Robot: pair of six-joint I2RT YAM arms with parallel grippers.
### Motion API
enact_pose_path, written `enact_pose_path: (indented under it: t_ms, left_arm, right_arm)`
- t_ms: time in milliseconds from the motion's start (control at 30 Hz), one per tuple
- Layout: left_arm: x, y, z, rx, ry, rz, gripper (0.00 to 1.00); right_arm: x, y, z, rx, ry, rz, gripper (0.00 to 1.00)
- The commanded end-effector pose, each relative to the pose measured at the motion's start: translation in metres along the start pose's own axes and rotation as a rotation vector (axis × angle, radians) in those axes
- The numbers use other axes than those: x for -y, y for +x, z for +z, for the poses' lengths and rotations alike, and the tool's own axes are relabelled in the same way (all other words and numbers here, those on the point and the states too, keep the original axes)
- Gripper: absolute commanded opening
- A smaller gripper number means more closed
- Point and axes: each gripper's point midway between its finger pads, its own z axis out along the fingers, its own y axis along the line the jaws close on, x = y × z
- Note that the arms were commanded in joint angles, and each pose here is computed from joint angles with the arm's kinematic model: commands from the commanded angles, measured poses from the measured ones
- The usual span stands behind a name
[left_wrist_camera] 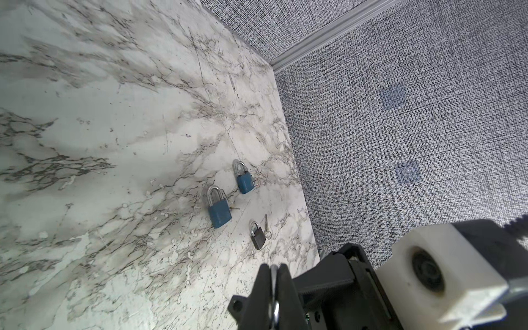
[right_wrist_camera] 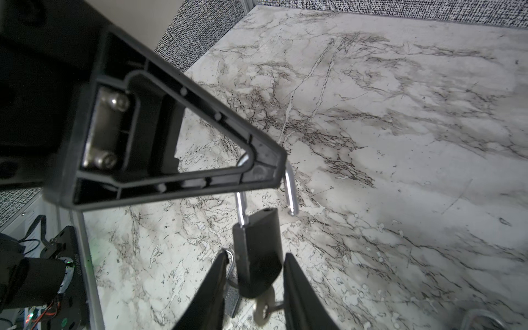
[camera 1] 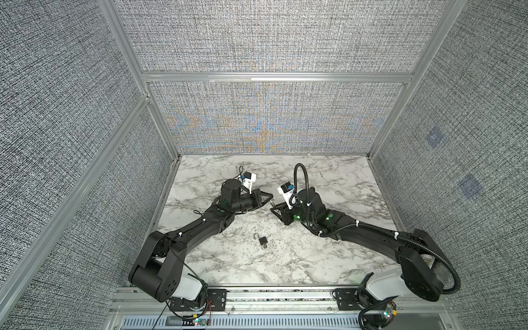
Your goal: Lock with the key
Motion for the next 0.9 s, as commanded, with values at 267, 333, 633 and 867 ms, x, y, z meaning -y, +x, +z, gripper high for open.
enact_pose_path:
  t_ms: [267,333,633,867]
  left_arm:
    - [0.0110,-0.0031,-0.0014,0.010,0.030,0.011,0.00]
    - [0.0108,-0.0028,-0.0018,0.011,0.029,0.011,0.00]
    - [0.0119,-0.0025,-0.0034,0.015,0.035,0.010,0.00]
    - [0.0144,-0.0037,-0.0053,0.022,0.036,0.021,0.00]
  right_arm:
    - [0.0030,-0.0120,-0.0002,0.060,0.023,-0.013,0.26]
    - [0.0030,-0.0130,-0.0003,0.063,0.023,-0.014,0.24]
    - [0.0052,-0.0102,0.0002,0.060,0.032,-0.009,0.08]
    - [0.0066,-0.0082,-0.0056,0.065,0.041,-0.001,0.00]
